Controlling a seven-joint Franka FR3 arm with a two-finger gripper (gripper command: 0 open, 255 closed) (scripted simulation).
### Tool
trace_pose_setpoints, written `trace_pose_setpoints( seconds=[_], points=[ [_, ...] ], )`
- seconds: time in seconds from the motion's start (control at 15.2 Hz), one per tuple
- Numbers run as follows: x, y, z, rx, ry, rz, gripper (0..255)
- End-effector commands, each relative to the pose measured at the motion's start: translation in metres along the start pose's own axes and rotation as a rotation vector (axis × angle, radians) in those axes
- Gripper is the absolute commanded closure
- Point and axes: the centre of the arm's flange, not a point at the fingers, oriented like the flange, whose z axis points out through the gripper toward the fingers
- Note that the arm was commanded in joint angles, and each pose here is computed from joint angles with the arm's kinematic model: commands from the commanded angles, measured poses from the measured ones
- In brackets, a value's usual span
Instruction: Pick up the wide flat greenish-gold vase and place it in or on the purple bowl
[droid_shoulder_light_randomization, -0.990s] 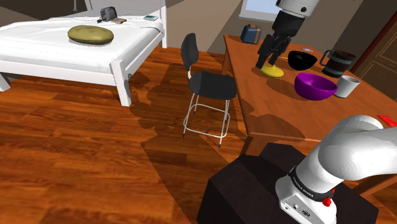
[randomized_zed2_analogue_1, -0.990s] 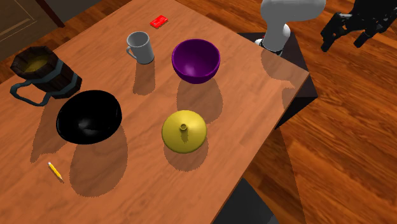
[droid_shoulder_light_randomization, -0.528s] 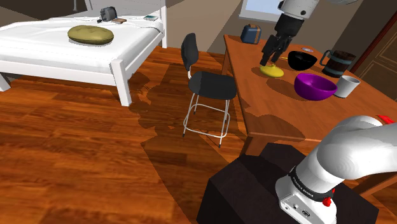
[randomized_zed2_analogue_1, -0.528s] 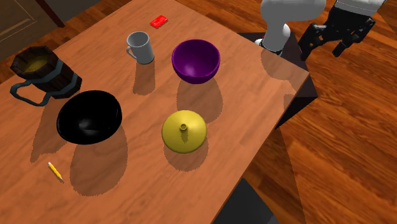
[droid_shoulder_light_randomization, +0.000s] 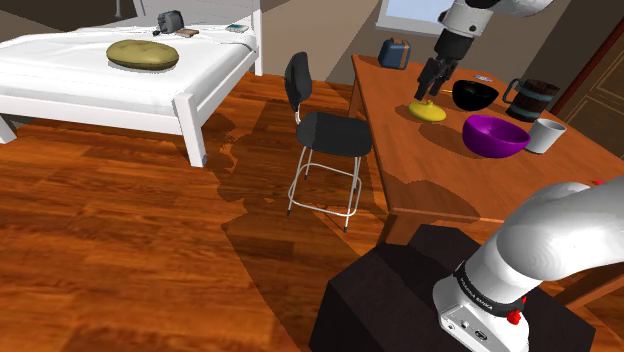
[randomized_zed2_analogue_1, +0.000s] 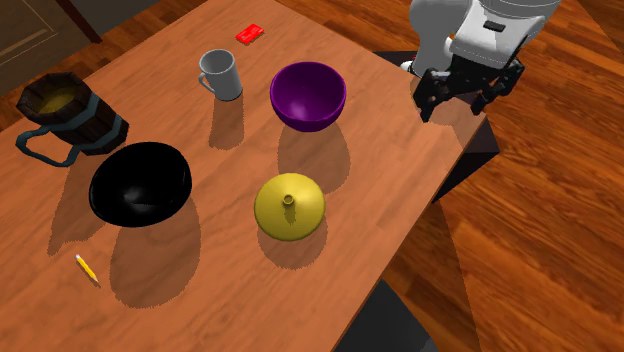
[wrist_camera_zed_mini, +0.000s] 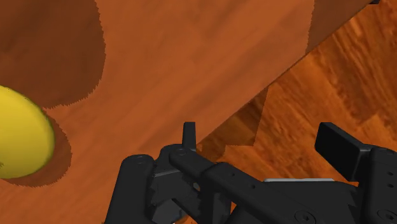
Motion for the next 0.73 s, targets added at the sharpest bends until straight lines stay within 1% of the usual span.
trace_pose_setpoints(
  seconds=[0.0, 0.66],
  points=[
    [0.006, 0.026, 0.008, -0.003, -0.003, -0.005, 0],
    [0.041, 0.150, 0.030, -0.011, -0.013, -0.022, 0]
  ],
)
